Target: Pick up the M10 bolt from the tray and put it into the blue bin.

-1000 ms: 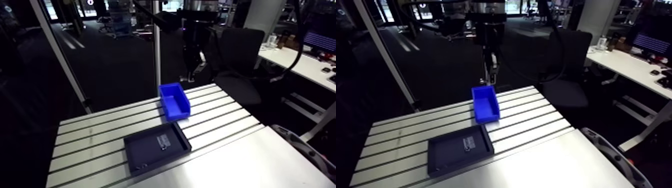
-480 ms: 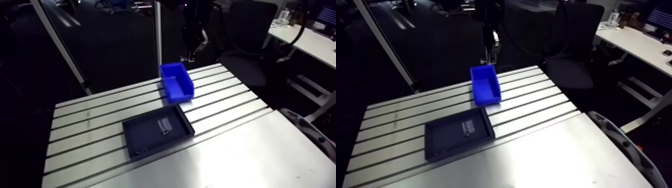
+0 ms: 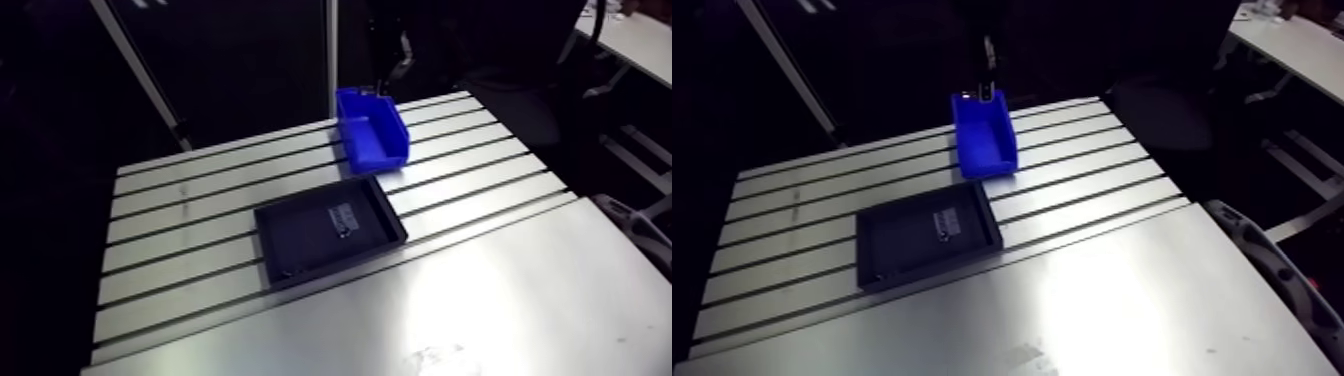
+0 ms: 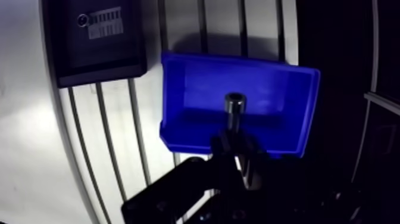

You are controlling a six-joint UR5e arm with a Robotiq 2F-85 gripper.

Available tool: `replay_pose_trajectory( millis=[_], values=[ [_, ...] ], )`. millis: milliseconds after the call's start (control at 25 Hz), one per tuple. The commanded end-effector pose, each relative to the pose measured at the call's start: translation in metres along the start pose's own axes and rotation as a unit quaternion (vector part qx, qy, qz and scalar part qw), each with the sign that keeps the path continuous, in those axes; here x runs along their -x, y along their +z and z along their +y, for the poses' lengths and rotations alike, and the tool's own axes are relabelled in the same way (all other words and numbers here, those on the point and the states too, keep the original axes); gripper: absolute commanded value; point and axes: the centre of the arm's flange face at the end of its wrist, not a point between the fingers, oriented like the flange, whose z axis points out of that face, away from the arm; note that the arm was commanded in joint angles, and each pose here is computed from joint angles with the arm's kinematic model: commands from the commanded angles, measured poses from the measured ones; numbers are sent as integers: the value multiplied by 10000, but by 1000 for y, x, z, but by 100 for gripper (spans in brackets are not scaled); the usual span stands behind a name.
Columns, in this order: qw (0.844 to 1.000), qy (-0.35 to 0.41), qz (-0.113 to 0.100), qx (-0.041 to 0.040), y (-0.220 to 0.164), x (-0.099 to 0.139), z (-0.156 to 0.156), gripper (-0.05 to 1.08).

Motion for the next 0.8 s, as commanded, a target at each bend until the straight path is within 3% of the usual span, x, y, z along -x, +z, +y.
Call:
replay_pose_trajectory(
  millis=[40,280,800],
  values=[
    [9999,96,-41,-4,16,-4,8,103],
    [9998,156,-70,44,26,-3,11,103],
    [9996,213,-96,-128,56,-10,16,103]
  ],
)
